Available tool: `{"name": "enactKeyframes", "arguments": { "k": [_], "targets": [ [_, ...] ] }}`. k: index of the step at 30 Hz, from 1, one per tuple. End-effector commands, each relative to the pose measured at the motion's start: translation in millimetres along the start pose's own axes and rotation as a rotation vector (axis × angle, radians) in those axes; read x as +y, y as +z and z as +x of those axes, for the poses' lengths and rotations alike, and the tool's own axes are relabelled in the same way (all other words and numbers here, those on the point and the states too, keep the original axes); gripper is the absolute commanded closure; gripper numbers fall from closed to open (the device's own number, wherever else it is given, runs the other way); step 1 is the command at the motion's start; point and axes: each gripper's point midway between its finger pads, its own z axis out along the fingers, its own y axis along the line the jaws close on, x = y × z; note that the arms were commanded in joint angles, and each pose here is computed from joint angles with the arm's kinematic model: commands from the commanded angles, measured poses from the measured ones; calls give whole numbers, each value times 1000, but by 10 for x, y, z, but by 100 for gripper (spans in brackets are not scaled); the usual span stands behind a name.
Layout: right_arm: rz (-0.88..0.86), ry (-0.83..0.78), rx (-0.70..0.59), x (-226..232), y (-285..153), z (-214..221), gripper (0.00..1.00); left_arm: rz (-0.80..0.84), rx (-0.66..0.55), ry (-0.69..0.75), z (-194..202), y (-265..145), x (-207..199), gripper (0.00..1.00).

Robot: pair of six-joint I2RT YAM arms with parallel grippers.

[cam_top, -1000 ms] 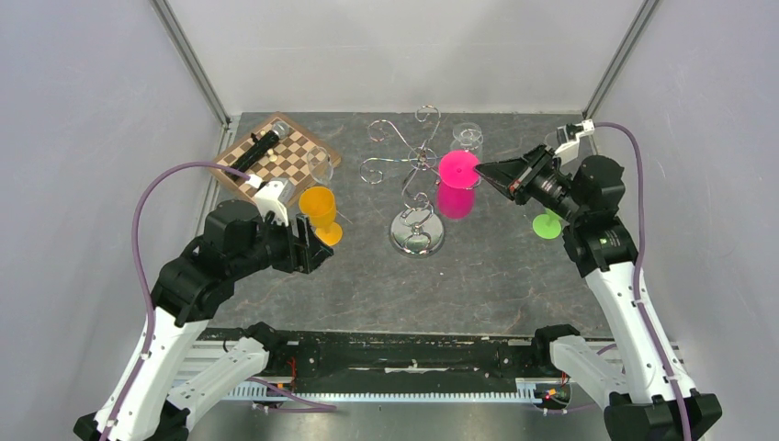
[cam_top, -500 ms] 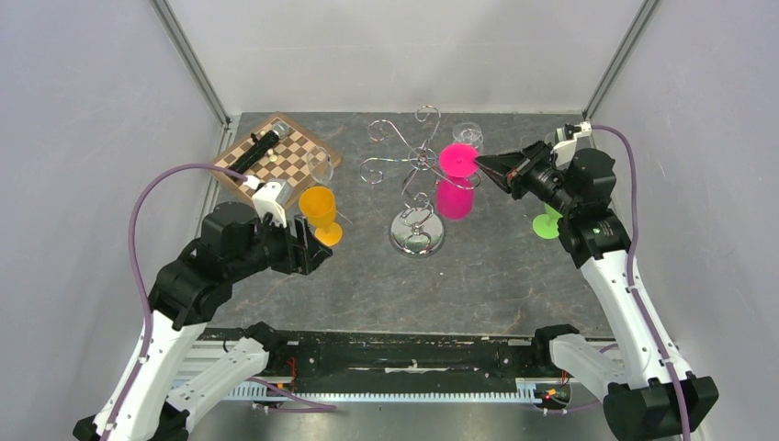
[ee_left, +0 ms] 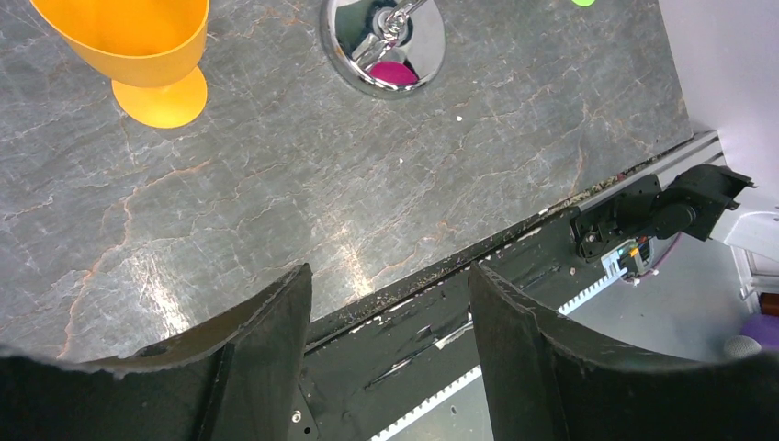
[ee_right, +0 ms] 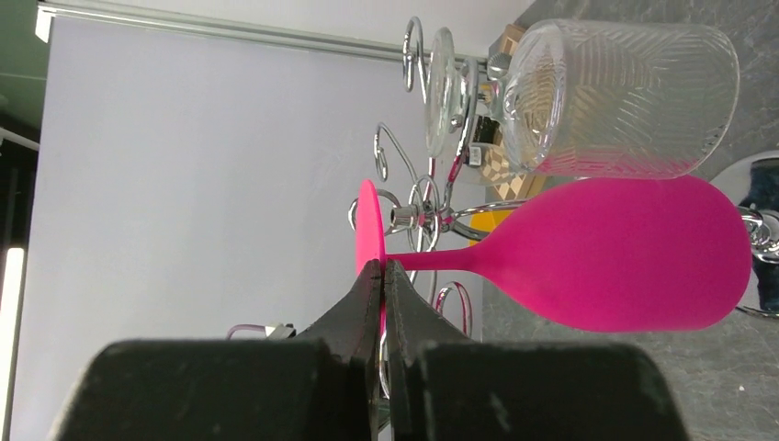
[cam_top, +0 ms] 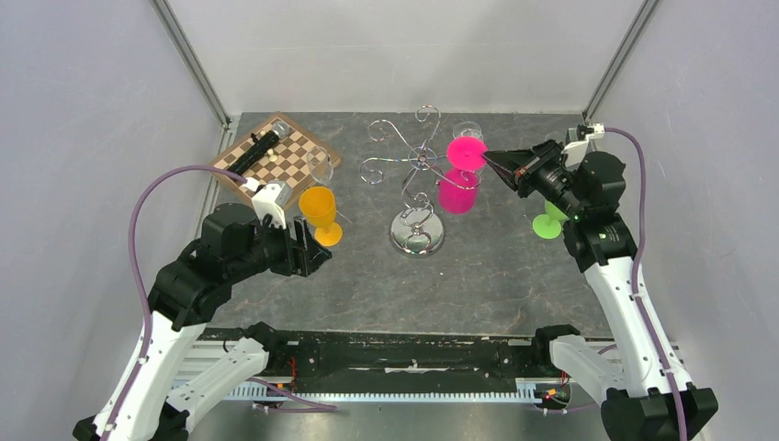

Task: Take the wine glass off the wine glass rack
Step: Pick up the wine glass from the wine rack.

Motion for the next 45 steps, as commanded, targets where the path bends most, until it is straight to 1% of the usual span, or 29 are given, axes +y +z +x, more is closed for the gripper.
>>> {"name": "enactKeyframes", "arguments": {
  "k": [1, 14, 24, 33, 38, 43, 45],
  "targets": [
    [-58, -12, -71, 195, -121, -126, 100, 28, -31, -8, -91, -85, -83, 30],
    [-31, -24, -135, 135, -327, -178, 100, 47, -36, -10, -75, -145, -117, 30],
    [-39, -30, -158, 86, -512, -101, 100, 69, -23, -11, -56, -171, -161, 30],
    [-86, -104, -173, 178, -760, 19, 100, 97, -28, -29, -65, -216, -225, 30],
    [-106, -152, -144, 218, -875, 137, 100, 114, -27, -37, -63, -234, -259, 29],
    [-143, -208, -70, 215, -938, 312, 100, 138, -19, -60, -69, -217, -313, 29],
    [-155, -249, -45, 222, -958, 364, 100, 138, -19, -64, -75, -213, -315, 26]
  ]
}}
